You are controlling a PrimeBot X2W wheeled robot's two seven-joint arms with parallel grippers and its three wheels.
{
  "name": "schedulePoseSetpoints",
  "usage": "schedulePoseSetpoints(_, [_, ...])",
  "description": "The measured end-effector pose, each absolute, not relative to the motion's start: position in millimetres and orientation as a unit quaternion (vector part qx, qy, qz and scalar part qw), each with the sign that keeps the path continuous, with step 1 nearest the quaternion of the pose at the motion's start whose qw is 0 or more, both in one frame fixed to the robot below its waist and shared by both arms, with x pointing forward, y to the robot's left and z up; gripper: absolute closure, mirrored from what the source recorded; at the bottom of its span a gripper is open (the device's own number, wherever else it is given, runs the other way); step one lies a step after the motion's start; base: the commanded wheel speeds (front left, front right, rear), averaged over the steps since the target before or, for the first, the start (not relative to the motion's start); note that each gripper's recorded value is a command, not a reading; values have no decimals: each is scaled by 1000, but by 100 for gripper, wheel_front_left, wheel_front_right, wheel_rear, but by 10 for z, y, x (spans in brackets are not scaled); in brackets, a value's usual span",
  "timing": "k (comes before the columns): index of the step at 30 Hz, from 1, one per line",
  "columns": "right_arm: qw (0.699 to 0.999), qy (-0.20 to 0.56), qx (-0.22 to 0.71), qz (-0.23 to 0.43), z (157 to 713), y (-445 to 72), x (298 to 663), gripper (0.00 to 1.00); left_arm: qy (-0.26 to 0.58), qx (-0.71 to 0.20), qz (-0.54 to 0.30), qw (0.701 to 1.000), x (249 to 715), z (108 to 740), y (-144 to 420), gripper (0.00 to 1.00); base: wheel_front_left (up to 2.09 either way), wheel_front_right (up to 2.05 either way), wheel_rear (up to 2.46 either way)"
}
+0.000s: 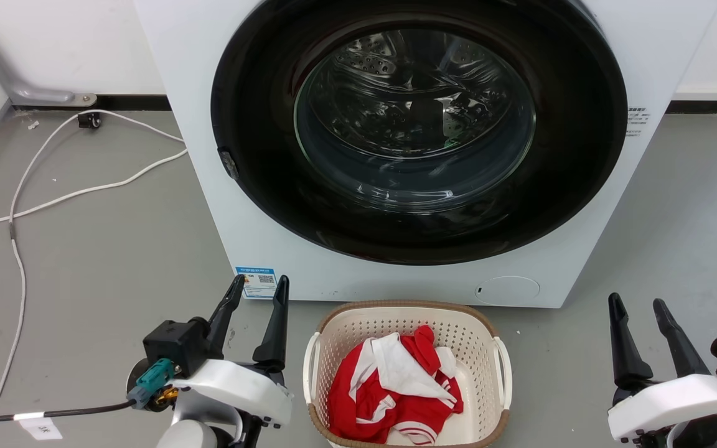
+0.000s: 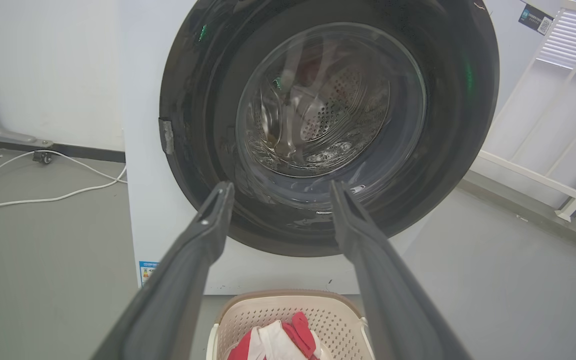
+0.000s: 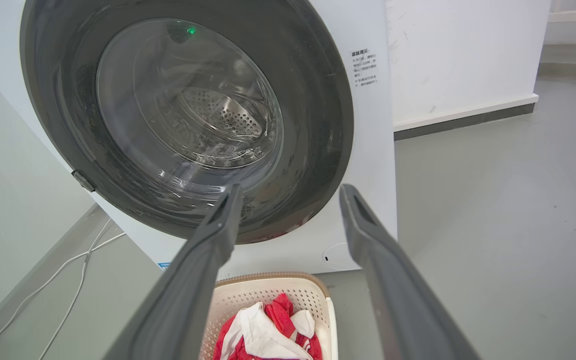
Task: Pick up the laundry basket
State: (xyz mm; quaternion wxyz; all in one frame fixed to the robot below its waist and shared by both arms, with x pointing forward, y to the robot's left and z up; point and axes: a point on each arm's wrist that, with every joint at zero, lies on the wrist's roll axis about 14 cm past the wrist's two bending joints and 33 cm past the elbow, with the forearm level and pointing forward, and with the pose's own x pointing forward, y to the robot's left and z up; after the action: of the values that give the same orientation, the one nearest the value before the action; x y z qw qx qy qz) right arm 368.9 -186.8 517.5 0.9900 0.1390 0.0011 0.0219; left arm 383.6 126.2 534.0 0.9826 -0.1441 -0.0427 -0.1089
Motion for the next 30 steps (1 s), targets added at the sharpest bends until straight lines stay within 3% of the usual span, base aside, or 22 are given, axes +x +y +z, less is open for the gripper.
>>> schedulePoseSetpoints(30, [999, -11, 41, 27, 5152, -1845, 3701, 0, -67, -36, -114, 991, 3789, 5342, 1220, 0, 0, 0, 0])
